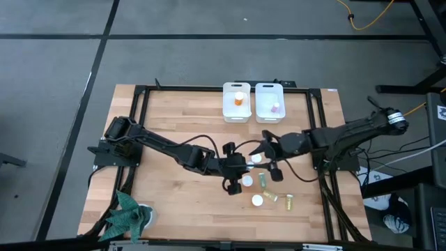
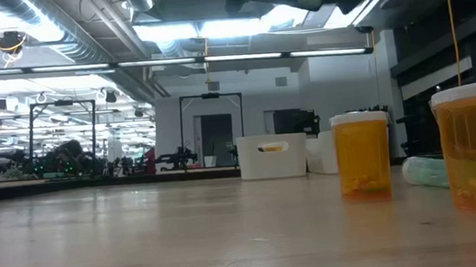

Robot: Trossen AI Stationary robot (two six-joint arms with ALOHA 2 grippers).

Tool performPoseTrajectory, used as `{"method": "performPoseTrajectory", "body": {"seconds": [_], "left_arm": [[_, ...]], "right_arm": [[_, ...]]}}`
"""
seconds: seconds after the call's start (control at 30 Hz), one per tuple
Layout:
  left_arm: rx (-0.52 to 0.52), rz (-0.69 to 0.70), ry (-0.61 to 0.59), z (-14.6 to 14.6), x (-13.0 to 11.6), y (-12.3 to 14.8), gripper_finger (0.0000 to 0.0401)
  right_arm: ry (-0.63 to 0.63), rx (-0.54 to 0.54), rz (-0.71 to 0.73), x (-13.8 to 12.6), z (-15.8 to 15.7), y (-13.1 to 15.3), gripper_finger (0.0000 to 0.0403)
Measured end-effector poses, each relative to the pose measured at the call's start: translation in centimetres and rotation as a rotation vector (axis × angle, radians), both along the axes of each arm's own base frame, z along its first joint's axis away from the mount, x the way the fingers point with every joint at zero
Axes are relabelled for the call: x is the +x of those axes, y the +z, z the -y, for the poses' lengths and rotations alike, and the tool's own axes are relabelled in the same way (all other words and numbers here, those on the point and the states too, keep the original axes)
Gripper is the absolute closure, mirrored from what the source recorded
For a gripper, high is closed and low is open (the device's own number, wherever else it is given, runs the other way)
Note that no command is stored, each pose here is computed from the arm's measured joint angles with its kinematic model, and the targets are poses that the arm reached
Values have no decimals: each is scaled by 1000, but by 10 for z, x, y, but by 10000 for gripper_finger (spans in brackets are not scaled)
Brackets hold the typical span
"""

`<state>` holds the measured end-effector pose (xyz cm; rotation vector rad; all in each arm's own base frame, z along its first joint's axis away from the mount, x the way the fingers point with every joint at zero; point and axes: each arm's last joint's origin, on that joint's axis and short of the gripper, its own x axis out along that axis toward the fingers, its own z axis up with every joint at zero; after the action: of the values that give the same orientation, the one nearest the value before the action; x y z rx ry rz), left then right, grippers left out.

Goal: Pick and place medicine bottles into bin by pill shape (circle, oval)
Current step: Put the small blue medicine pill bottle into the right white bin

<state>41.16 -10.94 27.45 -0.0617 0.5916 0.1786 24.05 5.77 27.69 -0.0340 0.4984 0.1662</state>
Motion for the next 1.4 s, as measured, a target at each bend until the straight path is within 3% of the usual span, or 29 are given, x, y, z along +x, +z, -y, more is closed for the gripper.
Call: {"method": "performPoseTrajectory", "body": {"seconds": [0.23, 0.43, 0.9, 1.23, 1.4], "left_arm": [[0, -11, 2, -1, -1, 0, 336], [-2, -10, 9, -4, 0, 0, 336], [-2, -13, 13, -5, 1, -1, 331], [-1, -16, 12, -5, 1, -2, 331], [0, -17, 13, -5, 1, -2, 331]], "right_arm": [[18, -15, -115, -6, 1, 26, 184], [125, -5, -100, -4, -4, 26, 184], [170, -83, -38, 16, -8, 17, 184], [153, -55, -28, 17, -9, 19, 184], [85, -46, -28, 18, -7, 19, 202]]}}
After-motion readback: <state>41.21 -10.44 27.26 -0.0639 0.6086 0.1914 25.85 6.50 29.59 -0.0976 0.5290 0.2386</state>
